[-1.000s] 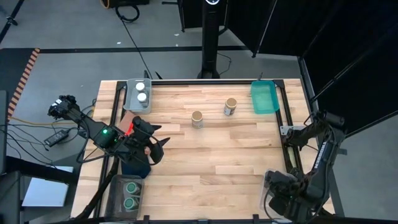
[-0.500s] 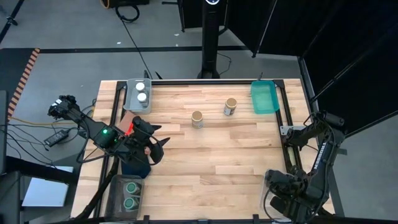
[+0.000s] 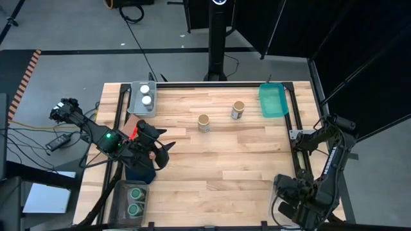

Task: Sort spices by type
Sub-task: Put the black spice can into the transparent bin

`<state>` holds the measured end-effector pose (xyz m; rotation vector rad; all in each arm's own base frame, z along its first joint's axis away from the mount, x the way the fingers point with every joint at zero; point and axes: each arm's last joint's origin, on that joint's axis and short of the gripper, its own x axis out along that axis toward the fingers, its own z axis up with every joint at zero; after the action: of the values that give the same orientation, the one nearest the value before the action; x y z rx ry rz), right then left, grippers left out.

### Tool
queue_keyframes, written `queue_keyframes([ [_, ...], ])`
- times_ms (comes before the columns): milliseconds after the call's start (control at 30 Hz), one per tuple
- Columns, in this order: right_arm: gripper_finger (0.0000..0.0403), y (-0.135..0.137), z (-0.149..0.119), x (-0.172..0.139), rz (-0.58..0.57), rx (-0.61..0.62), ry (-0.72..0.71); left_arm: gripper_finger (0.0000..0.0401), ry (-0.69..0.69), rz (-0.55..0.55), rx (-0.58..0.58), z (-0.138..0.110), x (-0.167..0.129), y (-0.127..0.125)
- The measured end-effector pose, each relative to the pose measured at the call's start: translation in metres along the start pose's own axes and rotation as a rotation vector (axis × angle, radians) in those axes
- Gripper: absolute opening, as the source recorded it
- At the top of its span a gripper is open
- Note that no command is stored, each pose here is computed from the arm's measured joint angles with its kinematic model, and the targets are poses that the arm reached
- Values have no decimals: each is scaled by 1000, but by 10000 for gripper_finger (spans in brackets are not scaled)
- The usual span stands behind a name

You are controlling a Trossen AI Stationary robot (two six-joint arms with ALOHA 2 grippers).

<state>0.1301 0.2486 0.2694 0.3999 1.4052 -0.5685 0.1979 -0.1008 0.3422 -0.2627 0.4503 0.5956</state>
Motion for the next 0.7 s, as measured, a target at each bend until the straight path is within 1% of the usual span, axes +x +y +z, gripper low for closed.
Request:
queue_keyframes([
  [200, 172, 0, 0, 0, -2, -11, -1, 302, 0, 0, 0, 0, 0, 0],
  [300, 182, 0, 0, 0, -3, -12, -1, 302, 0, 0, 1, 0, 0, 0],
  [700, 185, 0, 0, 0, -1, -39, -7, 302, 1, 1, 3, 0, 0, 0],
])
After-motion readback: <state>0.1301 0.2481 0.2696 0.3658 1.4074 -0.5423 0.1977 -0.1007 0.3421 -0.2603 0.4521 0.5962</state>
